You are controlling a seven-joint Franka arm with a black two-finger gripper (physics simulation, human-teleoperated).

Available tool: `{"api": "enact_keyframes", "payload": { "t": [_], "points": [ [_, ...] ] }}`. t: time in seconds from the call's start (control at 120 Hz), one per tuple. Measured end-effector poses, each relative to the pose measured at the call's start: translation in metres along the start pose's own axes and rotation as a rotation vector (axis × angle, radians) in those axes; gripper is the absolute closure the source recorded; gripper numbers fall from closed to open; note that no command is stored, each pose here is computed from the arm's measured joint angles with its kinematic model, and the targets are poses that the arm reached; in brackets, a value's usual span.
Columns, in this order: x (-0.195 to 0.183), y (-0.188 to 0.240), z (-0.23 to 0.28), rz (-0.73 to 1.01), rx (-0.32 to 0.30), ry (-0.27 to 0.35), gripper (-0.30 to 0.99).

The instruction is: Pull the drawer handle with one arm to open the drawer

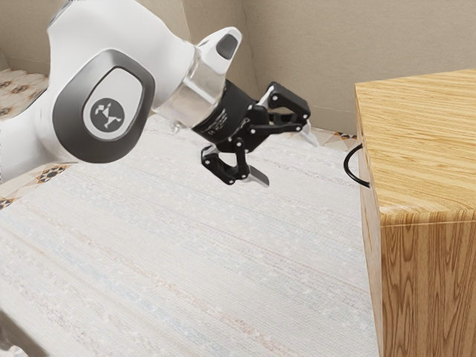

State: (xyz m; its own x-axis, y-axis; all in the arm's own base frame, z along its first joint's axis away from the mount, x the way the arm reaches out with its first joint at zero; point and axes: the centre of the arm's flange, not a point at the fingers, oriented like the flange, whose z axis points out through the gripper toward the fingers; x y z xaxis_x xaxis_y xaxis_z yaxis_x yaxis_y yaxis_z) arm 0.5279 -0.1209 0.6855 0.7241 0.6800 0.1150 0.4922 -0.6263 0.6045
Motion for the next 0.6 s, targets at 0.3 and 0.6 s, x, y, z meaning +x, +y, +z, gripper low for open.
{"api": "enact_keyframes", "payload": {
  "t": [0.3, 0.6],
  "points": [
    [-0.005, 0.0, 0.004, -0.028, -0.021, -0.05, 0.0],
    [-0.011, 0.001, 0.005, 0.0, -0.015, -0.092, 0.0]
  ]
}}
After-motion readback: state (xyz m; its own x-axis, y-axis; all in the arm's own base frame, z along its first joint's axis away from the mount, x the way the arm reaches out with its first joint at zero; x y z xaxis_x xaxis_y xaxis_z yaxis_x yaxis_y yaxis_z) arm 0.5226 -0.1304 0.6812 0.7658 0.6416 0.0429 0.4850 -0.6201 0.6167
